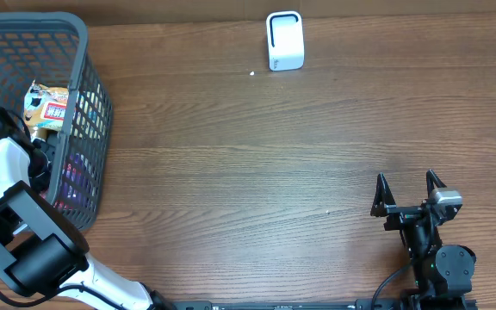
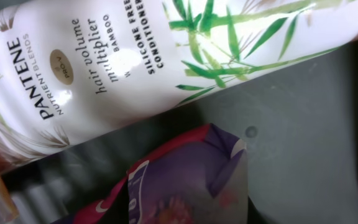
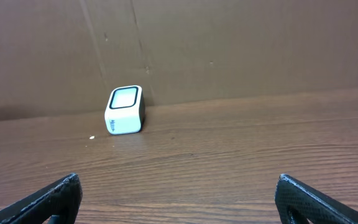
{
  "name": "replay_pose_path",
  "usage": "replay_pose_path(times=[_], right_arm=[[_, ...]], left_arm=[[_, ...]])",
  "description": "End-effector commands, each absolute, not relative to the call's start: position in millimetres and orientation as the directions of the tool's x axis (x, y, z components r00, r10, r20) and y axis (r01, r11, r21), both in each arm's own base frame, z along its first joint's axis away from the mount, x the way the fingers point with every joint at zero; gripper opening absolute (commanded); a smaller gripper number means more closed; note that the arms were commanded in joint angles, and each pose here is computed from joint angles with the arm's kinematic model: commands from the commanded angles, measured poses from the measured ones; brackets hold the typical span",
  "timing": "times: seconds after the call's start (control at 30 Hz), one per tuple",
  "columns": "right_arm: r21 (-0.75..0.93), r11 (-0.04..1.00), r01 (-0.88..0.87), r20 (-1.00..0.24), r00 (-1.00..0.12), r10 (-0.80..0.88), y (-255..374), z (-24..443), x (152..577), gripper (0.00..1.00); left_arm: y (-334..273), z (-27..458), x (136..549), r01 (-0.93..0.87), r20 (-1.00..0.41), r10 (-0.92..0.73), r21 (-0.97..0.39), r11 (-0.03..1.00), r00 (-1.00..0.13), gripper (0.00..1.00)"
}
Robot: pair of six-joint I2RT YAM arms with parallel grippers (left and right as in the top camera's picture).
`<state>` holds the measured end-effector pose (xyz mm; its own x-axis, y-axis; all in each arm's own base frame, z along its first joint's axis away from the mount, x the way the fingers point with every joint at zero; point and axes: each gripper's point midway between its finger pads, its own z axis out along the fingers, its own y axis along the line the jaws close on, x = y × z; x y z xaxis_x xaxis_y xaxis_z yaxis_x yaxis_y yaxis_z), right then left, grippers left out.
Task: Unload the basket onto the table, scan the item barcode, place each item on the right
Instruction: 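Grasp the pink-purple pad pack in the basket with the left gripper, then lift the pink pack out and carry it toward the white scanner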
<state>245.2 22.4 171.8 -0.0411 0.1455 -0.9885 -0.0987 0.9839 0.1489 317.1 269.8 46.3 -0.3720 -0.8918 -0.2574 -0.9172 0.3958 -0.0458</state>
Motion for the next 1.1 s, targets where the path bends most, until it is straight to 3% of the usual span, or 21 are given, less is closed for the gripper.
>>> replay_pose_path(times=[0.0,0.37,0.6,0.83,1.07], right_arm=[[0.155,0.982,-0.11,-0.988,-0.041,0.152,25.0,169.7,245.2,1.0],[0.155,0.982,-0.11,-0.988,-0.041,0.152,25.0,169.7,245.2,1.0],[0.155,0.982,-0.11,-0.988,-0.041,0.152,25.0,169.7,245.2,1.0],[0.155,0.982,-0.11,-0.988,-0.041,0.152,25.0,169.7,245.2,1.0],[0.155,0.982,-0.11,-0.988,-0.041,0.152,25.0,169.7,245.2,1.0]], left_arm=[[255.9,35.3,308.1,-0.918,-0.166,-0.907,-0.023,0.396,-0.387,0.04],[292.5,180.8,356.4,-0.892,-0.359,-0.857,-0.122,0.435,-0.369,0.04],[293.2,279.6,373.5,-0.828,-0.504,-0.787,-0.223,0.515,-0.355,0.04],[209.0,403.1,398.4,-0.469,-0.592,-0.709,-0.537,0.702,-0.383,0.04],[90.8,455.6,394.2,-0.201,-0.675,-0.555,-0.532,0.823,-0.486,0.04]])
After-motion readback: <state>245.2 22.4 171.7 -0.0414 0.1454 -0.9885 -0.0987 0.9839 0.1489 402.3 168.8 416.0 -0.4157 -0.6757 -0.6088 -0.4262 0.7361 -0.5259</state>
